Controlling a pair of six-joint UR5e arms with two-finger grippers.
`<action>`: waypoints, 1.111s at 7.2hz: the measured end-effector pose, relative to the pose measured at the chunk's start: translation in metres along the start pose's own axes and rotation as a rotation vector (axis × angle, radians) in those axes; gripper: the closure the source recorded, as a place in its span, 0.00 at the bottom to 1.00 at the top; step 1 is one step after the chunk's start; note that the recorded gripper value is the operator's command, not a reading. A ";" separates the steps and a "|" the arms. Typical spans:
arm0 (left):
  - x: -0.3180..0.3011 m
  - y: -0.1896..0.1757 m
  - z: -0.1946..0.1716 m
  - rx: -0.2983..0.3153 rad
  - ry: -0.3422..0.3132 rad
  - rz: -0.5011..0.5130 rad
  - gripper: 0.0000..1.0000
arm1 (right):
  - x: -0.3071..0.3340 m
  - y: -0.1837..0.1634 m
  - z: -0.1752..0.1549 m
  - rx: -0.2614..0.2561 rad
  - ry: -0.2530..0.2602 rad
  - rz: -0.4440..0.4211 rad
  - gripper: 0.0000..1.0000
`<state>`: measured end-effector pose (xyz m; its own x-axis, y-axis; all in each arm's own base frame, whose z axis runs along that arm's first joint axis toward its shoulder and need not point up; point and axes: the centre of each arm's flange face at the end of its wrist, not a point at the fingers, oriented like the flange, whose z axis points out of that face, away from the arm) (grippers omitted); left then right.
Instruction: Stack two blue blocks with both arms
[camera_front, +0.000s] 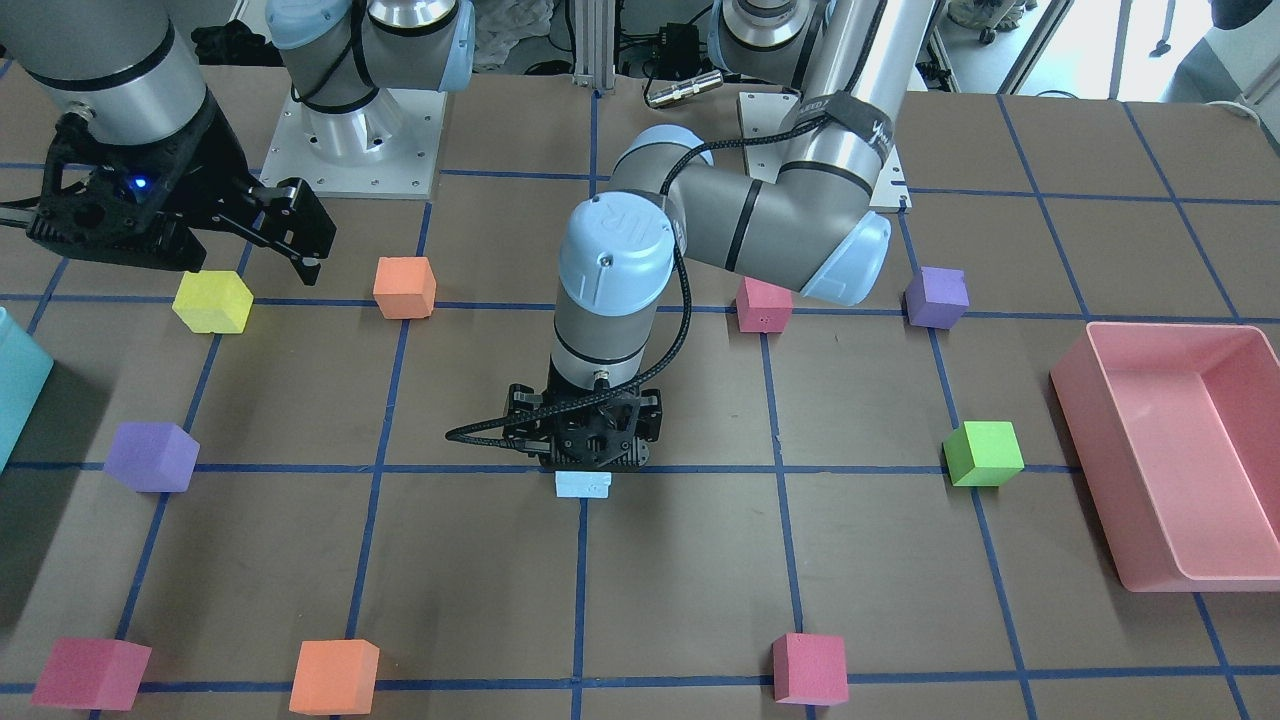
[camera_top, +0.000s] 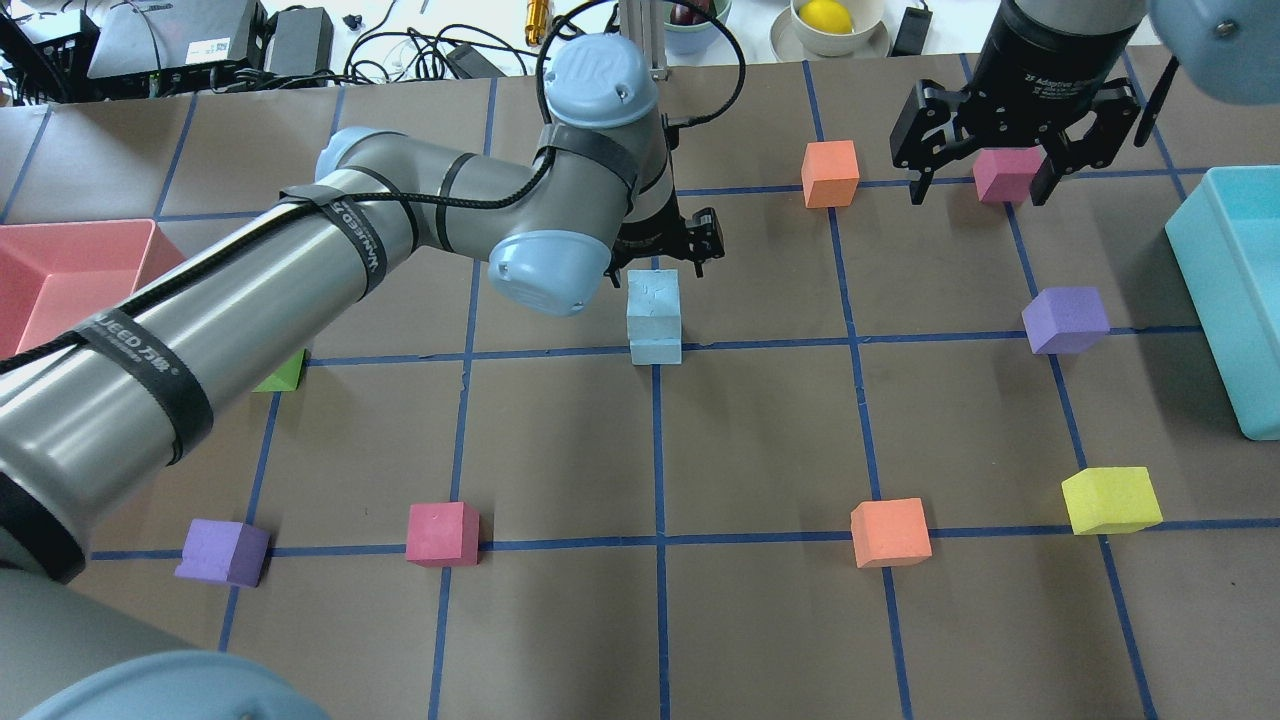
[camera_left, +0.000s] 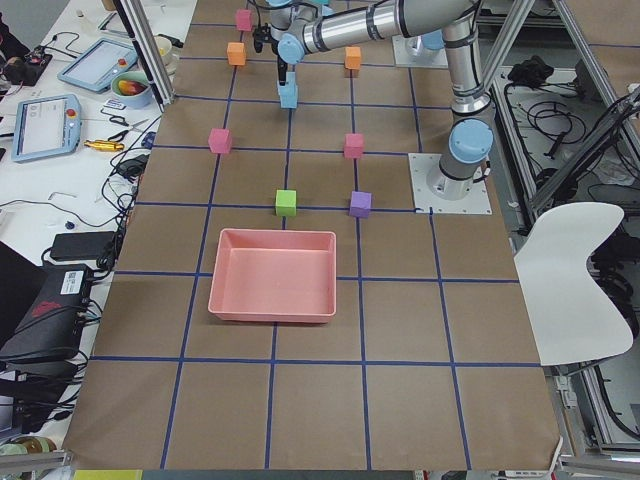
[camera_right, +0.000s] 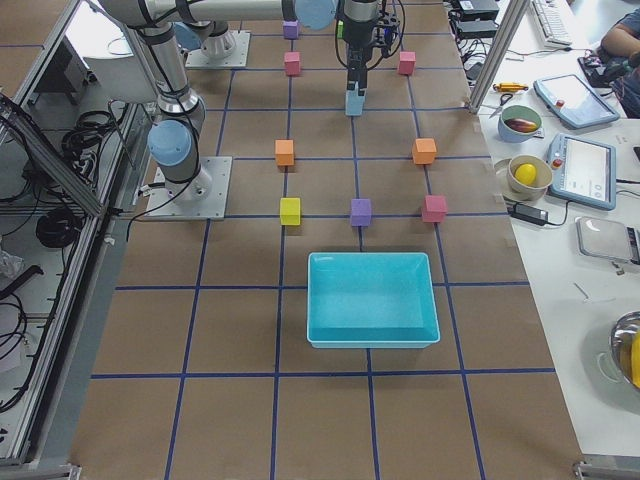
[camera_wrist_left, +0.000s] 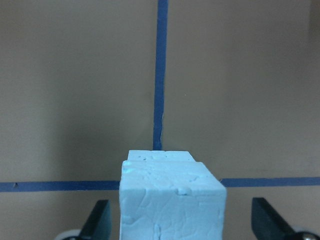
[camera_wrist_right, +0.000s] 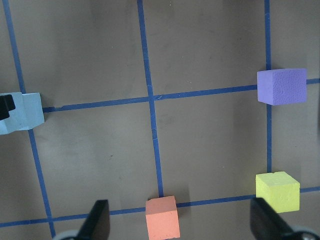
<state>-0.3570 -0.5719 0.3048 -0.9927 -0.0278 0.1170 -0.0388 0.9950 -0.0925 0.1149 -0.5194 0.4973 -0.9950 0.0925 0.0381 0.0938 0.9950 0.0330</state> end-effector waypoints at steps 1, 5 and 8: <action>-0.022 -0.013 -0.042 0.001 -0.009 0.018 0.00 | 0.001 -0.001 0.002 -0.003 0.002 0.001 0.00; -0.187 -0.017 -0.199 -0.031 -0.048 0.101 0.00 | 0.001 -0.003 0.003 0.004 0.004 0.000 0.00; -0.223 0.025 -0.239 -0.037 -0.082 0.123 0.00 | 0.002 -0.004 0.003 0.007 0.004 0.001 0.00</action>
<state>-0.1092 -0.5181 0.5127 -0.9957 0.0887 0.0261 0.0868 0.9941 -0.0649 0.1126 -0.5229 0.4941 -0.9947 0.0938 0.0419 0.0950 0.9951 0.0262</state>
